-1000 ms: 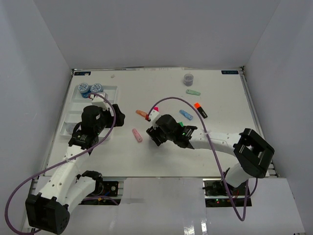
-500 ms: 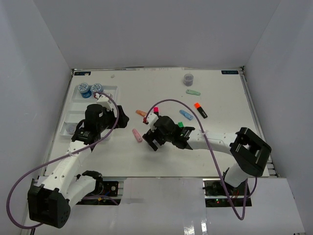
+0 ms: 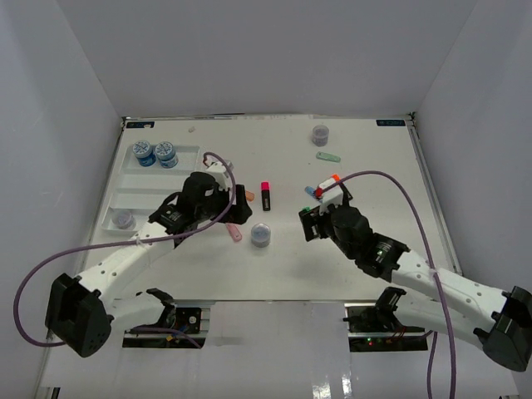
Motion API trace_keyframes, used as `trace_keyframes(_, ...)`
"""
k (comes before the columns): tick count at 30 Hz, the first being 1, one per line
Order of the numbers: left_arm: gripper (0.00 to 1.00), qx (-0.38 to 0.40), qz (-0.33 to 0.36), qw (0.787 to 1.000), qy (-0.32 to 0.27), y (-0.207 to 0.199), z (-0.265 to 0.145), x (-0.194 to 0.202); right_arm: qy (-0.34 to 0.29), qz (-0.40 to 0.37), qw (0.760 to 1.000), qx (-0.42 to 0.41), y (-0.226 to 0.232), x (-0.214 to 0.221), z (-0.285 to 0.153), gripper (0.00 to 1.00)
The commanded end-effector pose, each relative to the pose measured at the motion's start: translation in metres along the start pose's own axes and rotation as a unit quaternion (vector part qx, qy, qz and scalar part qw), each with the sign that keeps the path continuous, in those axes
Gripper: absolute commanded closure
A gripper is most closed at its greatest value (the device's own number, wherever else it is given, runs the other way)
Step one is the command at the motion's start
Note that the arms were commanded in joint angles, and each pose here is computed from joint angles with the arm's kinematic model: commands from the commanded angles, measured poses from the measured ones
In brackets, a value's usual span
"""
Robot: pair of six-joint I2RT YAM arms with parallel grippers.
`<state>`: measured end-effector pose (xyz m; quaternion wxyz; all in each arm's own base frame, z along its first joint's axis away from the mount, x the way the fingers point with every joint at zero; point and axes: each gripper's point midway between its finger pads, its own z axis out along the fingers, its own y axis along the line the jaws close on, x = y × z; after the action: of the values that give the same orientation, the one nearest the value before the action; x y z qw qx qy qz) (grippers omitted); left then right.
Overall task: Sort the stationery into containers
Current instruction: Place the stationery at the center of the board, then pick up the stationery from the center of the board.
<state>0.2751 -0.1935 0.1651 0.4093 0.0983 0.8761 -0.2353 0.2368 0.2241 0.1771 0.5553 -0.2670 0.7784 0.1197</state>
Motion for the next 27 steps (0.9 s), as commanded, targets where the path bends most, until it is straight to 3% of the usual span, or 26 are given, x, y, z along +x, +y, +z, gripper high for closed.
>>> trace_keyframes(1, 0.02, -0.011, 0.018, 1.000, 0.005, -0.025, 0.009, -0.002, -0.002, 0.059, 0.993, 0.101, -0.049, 0.016, -0.016, 0.10)
trace_keyframes(7, 0.02, -0.040, 0.056, 0.996, 0.049, -0.049, 0.041, 0.025, -0.030, 0.101, 0.986, 0.128, -0.071, 0.029, -0.033, 0.10)
trace_keyframes(12, 0.02, -0.094, 0.077, 0.989, 0.087, -0.041, 0.063, 0.045, -0.033, 0.102, 0.987, 0.123, -0.072, 0.033, -0.035, 0.10)
trace_keyframes(21, 0.02, -0.112, 0.091, 0.981, 0.126, -0.048, 0.079, 0.073, -0.020, 0.095, 0.988, 0.123, -0.072, 0.041, -0.032, 0.10)
trace_keyframes(27, 0.12, -0.118, 0.093, 0.978, 0.144, -0.053, 0.087, 0.089, -0.018, 0.096, 0.988, 0.123, -0.072, 0.044, -0.031, 0.10)
